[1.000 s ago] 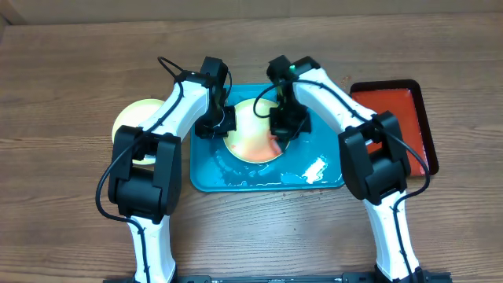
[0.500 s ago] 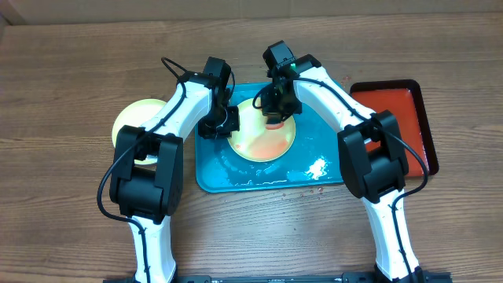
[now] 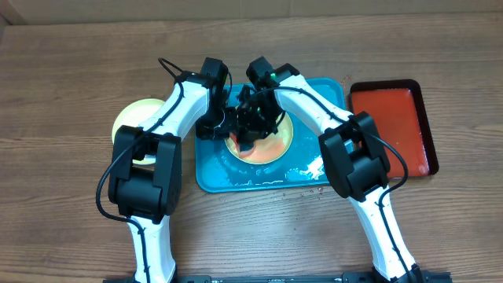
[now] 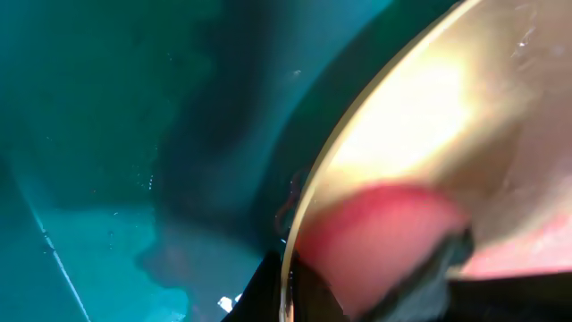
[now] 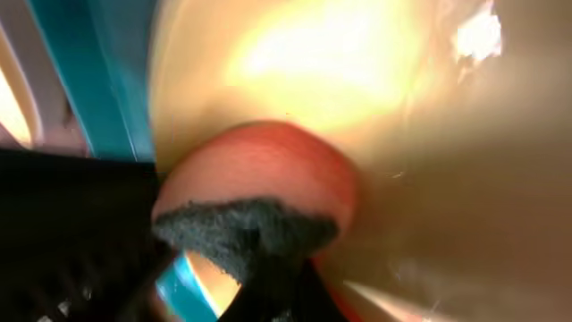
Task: Clean dirty plates on tray and stack at the side
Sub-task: 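Scrub second yellow plate with sponge while left gripper holds it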
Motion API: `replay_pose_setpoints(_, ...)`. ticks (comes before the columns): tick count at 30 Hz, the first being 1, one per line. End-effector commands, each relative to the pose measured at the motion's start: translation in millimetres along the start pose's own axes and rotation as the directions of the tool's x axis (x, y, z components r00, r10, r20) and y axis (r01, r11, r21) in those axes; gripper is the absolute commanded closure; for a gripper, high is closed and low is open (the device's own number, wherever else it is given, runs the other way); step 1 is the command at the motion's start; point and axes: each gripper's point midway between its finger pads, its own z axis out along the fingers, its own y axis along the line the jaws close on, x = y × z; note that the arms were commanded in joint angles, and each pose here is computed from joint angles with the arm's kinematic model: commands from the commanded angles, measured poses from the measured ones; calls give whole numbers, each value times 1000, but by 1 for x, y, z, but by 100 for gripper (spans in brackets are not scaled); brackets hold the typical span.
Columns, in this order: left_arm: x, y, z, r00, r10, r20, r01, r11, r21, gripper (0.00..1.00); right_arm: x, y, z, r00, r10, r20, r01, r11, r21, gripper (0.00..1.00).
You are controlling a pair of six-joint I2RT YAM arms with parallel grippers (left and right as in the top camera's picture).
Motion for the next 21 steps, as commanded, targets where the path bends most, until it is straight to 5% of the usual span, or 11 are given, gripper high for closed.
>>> replay_pose_setpoints(1, 8, 2, 14, 999, 27, -24, -28, 999, -34, 95, 21, -36, 27, 994, 36, -99, -23, 991, 128, 96)
replay_pose_setpoints(8, 8, 2, 14, 999, 26, -26, -27, 999, -34, 96, 9, -91, -26, 983, 171, 69, -184, 894, 409, 96)
replay_pose_setpoints(15, 8, 2, 14, 999, 26, -25, -27, 999, -34, 96, 1, -145, -85, 932, 201, 303, -358, 656, 665, 96)
replay_pose_setpoints(18, 8, 2, 14, 999, 26, -25, -27, 999, -34, 96, -4, -157, -98, 908, 180, 378, -408, 580, 705, 96)
replay_pose_setpoints(21, 8, 2, 14, 999, 26, -24, -27, 999, -34, 96, -19, -154, -98, 895, 144, 422, -419, 595, 686, 96)
